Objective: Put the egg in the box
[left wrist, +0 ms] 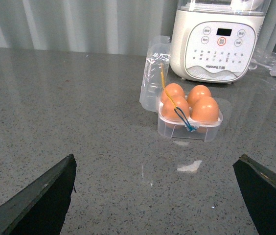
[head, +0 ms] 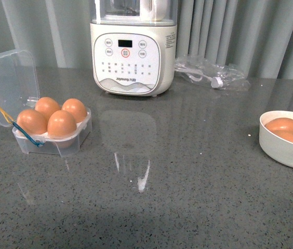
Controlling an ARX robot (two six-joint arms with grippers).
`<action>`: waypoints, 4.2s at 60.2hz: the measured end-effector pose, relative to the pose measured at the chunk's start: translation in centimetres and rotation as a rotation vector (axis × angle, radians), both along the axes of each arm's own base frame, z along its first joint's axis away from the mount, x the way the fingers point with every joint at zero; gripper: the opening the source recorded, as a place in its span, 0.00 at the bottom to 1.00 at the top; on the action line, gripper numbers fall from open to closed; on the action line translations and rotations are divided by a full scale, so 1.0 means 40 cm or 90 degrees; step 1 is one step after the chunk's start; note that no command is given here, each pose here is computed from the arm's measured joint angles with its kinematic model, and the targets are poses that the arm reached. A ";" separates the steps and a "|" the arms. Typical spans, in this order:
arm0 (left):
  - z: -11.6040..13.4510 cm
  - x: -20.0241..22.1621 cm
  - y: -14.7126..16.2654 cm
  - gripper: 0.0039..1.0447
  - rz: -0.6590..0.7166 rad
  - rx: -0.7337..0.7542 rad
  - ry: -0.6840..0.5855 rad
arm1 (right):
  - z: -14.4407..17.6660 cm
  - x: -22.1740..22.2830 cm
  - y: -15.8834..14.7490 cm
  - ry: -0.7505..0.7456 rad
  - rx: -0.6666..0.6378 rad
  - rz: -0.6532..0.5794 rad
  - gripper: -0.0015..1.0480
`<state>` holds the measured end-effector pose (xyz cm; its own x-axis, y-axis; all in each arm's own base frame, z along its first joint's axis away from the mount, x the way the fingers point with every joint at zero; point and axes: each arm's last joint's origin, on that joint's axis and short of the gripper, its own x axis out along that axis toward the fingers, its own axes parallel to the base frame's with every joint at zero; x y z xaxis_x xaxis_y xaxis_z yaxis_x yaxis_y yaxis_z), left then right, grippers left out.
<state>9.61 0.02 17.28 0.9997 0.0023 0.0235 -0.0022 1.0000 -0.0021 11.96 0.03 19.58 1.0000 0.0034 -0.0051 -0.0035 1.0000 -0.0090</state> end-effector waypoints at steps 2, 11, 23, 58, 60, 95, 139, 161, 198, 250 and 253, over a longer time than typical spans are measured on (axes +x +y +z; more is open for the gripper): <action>0.000 0.000 0.000 0.94 0.000 0.000 0.000 | -0.004 -0.002 0.000 0.000 0.000 0.000 0.03; 0.000 0.000 0.000 0.94 0.000 0.000 0.000 | -0.022 -0.010 0.000 -0.001 0.000 0.000 0.03; 0.000 0.000 0.000 0.94 0.000 0.000 0.000 | -0.036 -0.019 0.000 -0.003 0.000 0.000 0.03; 0.000 0.000 0.000 0.94 0.000 0.000 0.000 | -0.076 -0.055 0.000 -0.005 0.001 -0.001 0.03; 0.000 0.000 0.000 0.94 0.000 0.000 0.000 | -0.076 -0.055 0.000 -0.005 0.001 0.000 0.03; 0.000 0.000 0.000 0.94 0.000 0.000 0.000 | -0.076 -0.055 0.000 -0.005 0.001 0.000 0.64; -0.008 0.003 -0.002 0.94 0.080 -0.056 0.139 | -0.076 -0.055 0.000 -0.005 0.003 0.000 0.93; 0.030 0.042 -0.022 0.94 0.105 -0.172 0.213 | -0.076 -0.055 0.000 -0.005 0.003 0.000 0.93; 0.148 0.395 0.148 0.94 0.077 -0.177 0.151 | -0.076 -0.055 0.000 -0.005 0.003 0.000 0.93; 0.151 0.604 0.073 0.94 0.005 -0.084 0.205 | -0.076 -0.055 0.000 -0.005 0.003 0.000 0.93; 0.155 0.604 0.049 0.94 -0.011 -0.078 0.203 | -0.076 -0.055 0.000 -0.005 0.003 0.000 0.93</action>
